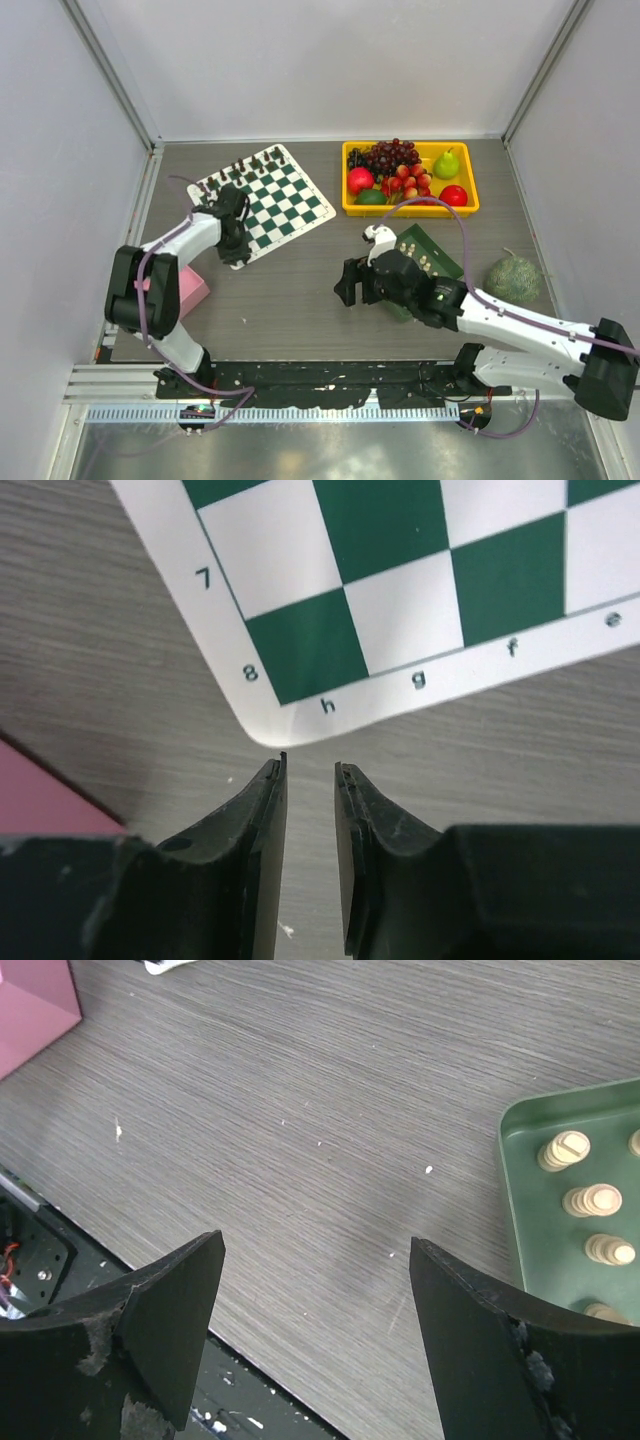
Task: Set up the chess pieces on the board
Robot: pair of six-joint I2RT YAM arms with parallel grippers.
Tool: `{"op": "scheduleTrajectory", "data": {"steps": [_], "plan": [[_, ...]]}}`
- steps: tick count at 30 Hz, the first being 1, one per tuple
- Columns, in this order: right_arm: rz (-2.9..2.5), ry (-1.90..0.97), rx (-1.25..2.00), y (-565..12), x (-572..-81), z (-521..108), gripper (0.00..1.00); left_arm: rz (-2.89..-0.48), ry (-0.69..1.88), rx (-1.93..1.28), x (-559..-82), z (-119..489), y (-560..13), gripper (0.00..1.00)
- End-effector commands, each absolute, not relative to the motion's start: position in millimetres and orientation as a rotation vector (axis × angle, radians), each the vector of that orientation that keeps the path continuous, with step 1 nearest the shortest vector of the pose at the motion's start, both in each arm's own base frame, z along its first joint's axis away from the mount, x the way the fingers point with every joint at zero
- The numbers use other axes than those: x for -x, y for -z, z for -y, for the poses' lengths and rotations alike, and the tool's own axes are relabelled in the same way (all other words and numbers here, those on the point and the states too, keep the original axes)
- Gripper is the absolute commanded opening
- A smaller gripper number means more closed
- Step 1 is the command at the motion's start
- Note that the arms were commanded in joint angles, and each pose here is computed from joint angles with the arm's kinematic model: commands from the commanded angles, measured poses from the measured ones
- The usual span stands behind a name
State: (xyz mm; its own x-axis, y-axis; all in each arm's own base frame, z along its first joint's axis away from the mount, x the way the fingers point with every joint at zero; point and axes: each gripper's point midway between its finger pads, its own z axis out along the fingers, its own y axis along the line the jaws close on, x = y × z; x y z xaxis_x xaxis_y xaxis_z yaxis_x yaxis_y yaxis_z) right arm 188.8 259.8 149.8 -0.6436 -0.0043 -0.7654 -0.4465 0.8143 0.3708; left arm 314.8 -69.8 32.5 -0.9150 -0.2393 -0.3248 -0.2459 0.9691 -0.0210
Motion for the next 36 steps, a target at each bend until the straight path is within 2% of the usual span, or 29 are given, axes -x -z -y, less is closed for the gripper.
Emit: {"op": "scheduleTrajectory", "data": {"steps": [1, 6, 7, 8, 9, 10, 15, 21, 26, 36], "plan": [[-2.144, -0.661, 0.360, -167.4, -210.6, -280.5, 0.79, -2.585, 0.085, 0.348, -324.4, 72.7, -91.3, 0.33], [-2.190, -0.592, 0.414, -151.4, -234.9, -313.9, 0.71, -2.406, 0.108, 0.333, -306.7, 60.6, -148.6, 0.45], [-2.164, -0.617, 0.408, -161.3, -242.4, -324.6, 0.71, -2.389, 0.105, 0.323, -301.3, 58.2, -154.3, 0.46], [-2.201, -0.586, 0.421, -144.9, -246.5, -331.3, 0.70, -2.368, 0.103, 0.316, -295.7, 55.5, -161.8, 0.48], [-2.181, -0.598, 0.420, -155.5, -253.3, -341.7, 0.70, -2.358, 0.097, 0.312, -288.2, 52.4, -166.0, 0.49], [-2.216, -0.567, 0.439, -138.2, -257.8, -348.6, 0.67, -2.348, 0.080, 0.313, -282.7, 48.2, -168.0, 0.50], [-2.204, -0.555, 0.461, -130.9, -286.8, -403.8, 0.62, -2.247, 0.042, 0.310, -259.3, 30.5, -192.0, 0.55], [-2.235, -0.468, 0.511, -96.6, -307.2, -454.2, 0.61, -2.154, 0.039, 0.302, -238.7, 17.9, -216.4, 0.60], [-2.211, -0.489, 0.521, -95.7, -319.4, -487.8, 0.60, -2.123, 0.047, 0.276, -230.4, 15.8, -225.0, 0.66], [-2.214, -0.488, 0.650, -73.1, -329.1, -533.3, 0.61, -2.144, 0.064, 0.240, -230.6, 19.0, -219.8, 0.66]]}}
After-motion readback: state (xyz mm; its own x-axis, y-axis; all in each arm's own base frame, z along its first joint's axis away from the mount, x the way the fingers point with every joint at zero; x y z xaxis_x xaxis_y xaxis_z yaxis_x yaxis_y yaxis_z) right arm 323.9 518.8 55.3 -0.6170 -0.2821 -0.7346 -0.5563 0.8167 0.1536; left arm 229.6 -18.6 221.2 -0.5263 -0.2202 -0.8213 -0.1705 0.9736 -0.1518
